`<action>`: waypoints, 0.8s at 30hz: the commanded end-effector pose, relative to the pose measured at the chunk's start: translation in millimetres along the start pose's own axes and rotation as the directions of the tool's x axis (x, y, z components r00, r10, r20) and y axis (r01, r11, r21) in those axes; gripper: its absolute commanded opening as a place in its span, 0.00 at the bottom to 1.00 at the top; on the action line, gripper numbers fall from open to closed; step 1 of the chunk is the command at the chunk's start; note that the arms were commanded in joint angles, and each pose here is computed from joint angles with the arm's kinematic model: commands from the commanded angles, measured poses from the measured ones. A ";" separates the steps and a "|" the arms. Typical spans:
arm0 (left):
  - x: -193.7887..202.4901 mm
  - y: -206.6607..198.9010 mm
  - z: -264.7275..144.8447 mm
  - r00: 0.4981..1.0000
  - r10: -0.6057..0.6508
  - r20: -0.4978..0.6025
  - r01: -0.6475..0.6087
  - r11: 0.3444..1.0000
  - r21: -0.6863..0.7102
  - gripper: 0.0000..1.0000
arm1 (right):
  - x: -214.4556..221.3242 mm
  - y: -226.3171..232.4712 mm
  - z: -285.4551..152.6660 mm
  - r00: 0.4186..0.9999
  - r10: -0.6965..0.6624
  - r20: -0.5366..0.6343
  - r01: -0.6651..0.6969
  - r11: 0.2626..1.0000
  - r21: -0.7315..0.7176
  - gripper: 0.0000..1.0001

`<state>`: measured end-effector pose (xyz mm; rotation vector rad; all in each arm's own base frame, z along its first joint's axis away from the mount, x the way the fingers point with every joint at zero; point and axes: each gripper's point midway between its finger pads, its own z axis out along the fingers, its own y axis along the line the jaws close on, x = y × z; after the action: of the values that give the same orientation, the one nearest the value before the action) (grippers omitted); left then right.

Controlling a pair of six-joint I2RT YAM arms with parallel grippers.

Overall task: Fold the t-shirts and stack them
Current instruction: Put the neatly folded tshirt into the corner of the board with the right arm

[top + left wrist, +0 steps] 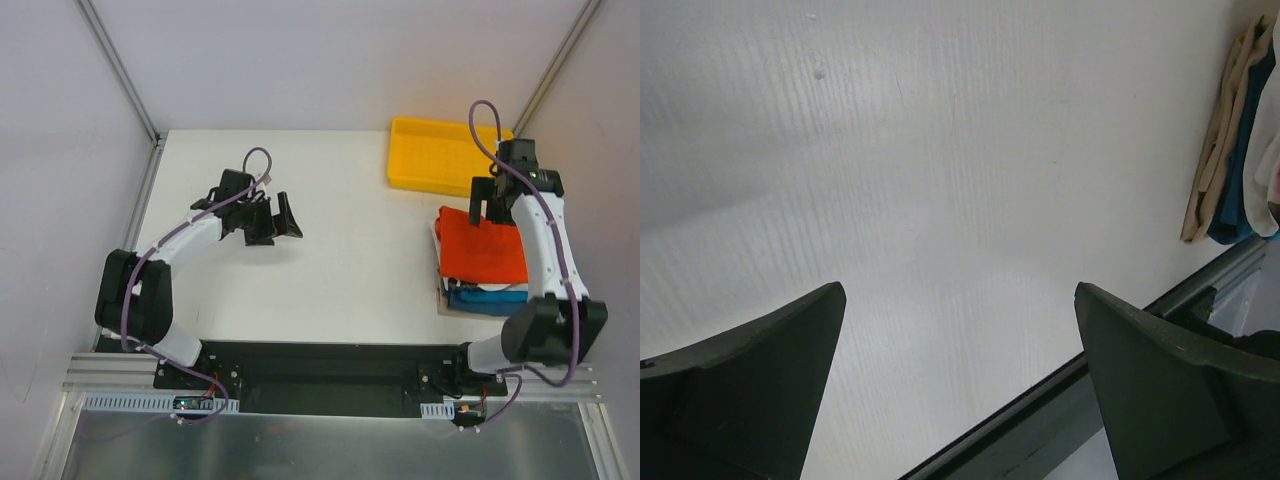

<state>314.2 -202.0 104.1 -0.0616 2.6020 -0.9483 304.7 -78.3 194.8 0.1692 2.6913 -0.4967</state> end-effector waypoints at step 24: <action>29.1 81.0 -161.8 0.708 -0.008 0.706 0.311 0.901 -0.302 0.99 | 77.3 194.1 -101.2 0.798 0.299 0.524 0.304 0.551 -0.777 0.96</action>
<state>237.2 -58.2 168.1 -0.5657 2.0410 -0.3636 229.0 117.1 181.8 -0.1551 2.0775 0.6534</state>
